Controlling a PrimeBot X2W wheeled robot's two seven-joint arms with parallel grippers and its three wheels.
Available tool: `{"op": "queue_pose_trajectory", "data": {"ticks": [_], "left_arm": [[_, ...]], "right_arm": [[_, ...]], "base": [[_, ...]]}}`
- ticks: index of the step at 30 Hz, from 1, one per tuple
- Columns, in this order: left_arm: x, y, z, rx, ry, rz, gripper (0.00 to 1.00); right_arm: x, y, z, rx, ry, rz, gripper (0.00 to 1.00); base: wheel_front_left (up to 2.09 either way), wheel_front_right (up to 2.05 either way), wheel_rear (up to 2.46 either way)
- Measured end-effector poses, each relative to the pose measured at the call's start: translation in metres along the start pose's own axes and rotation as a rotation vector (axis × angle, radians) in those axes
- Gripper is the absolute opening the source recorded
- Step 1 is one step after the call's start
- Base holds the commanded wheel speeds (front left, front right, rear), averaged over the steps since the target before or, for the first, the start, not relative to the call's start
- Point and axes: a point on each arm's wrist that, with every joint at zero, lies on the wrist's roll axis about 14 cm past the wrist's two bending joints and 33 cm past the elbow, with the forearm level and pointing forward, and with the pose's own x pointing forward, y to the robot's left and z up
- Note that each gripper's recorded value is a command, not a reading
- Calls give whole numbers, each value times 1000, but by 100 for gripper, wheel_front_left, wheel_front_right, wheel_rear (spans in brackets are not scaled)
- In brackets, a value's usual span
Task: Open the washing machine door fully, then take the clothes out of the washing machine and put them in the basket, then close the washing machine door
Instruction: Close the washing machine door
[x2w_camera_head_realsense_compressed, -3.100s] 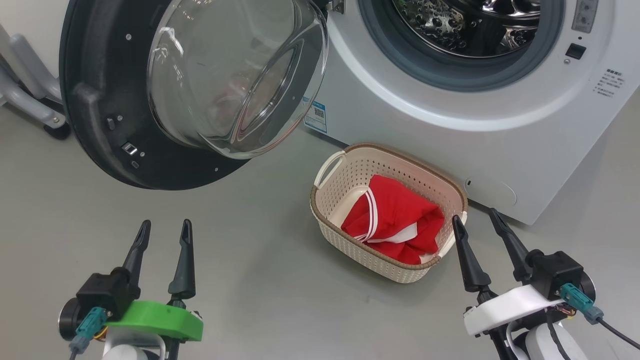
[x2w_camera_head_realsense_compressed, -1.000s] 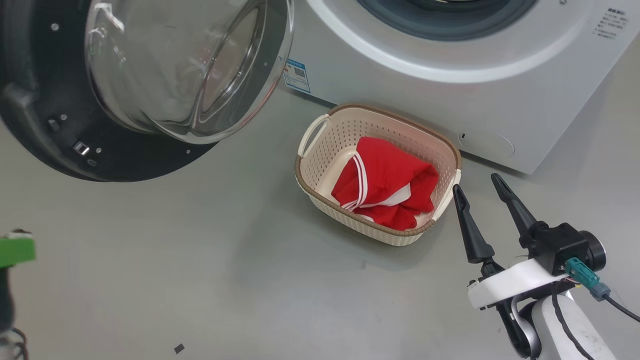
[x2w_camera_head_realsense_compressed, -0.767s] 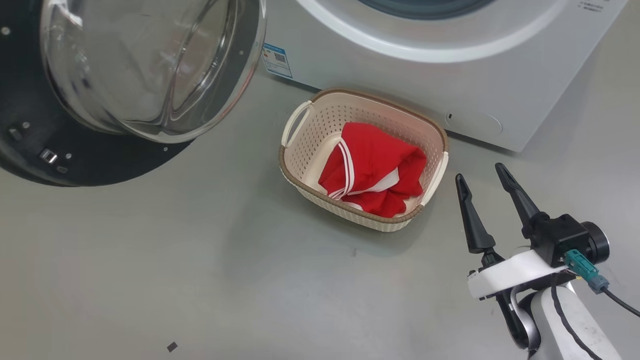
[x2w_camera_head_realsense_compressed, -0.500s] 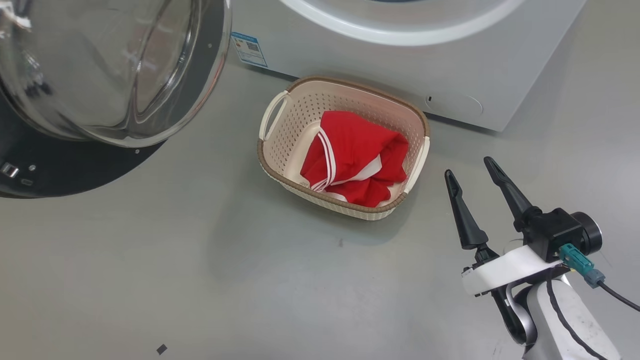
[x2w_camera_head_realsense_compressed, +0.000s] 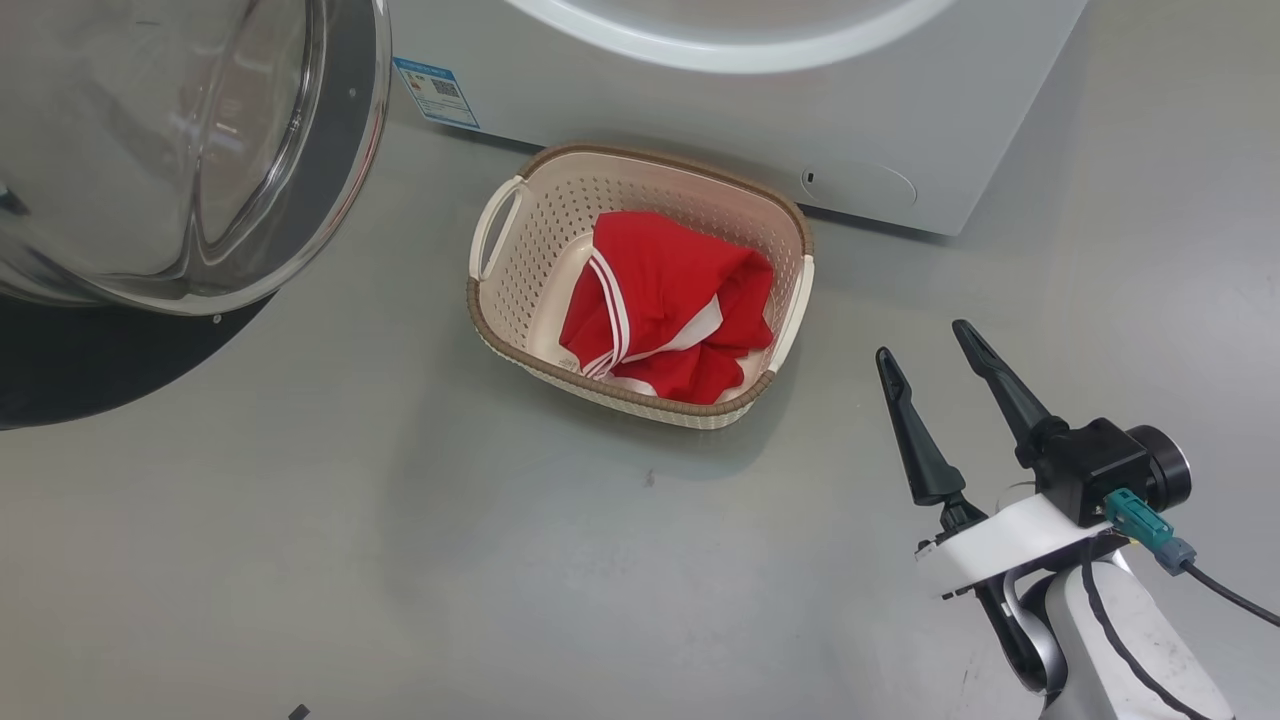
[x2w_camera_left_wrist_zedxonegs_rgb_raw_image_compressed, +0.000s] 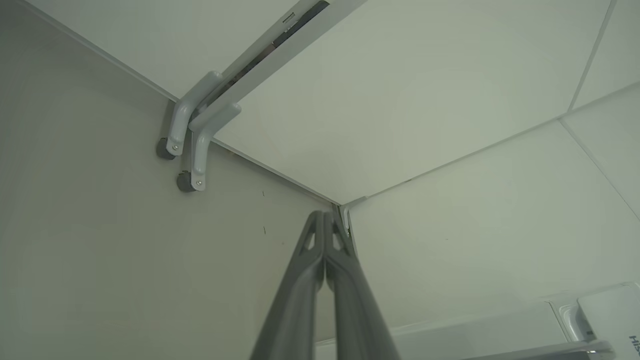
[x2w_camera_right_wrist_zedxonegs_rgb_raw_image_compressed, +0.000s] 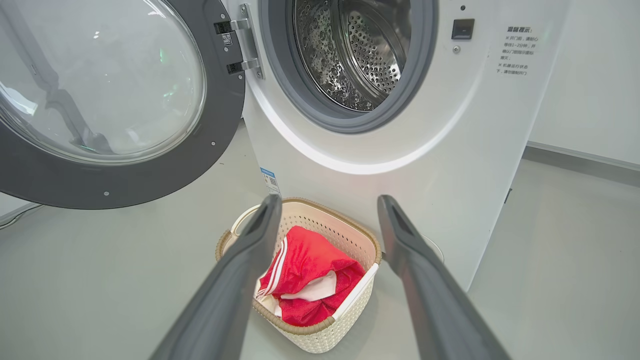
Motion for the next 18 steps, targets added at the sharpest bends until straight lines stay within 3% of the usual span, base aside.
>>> {"op": "queue_pose_trajectory", "data": {"ticks": [3,18], "left_arm": [[4,-4,-23,-59,94,-1,0],[4,-1,-63,-116,304,34,0]], "right_arm": [[0,-2,1,-3,-2,-4,100],[3,-4,4,-11,-9,-3,100]], "base": [[0,0,0],[0,0,0]]}}
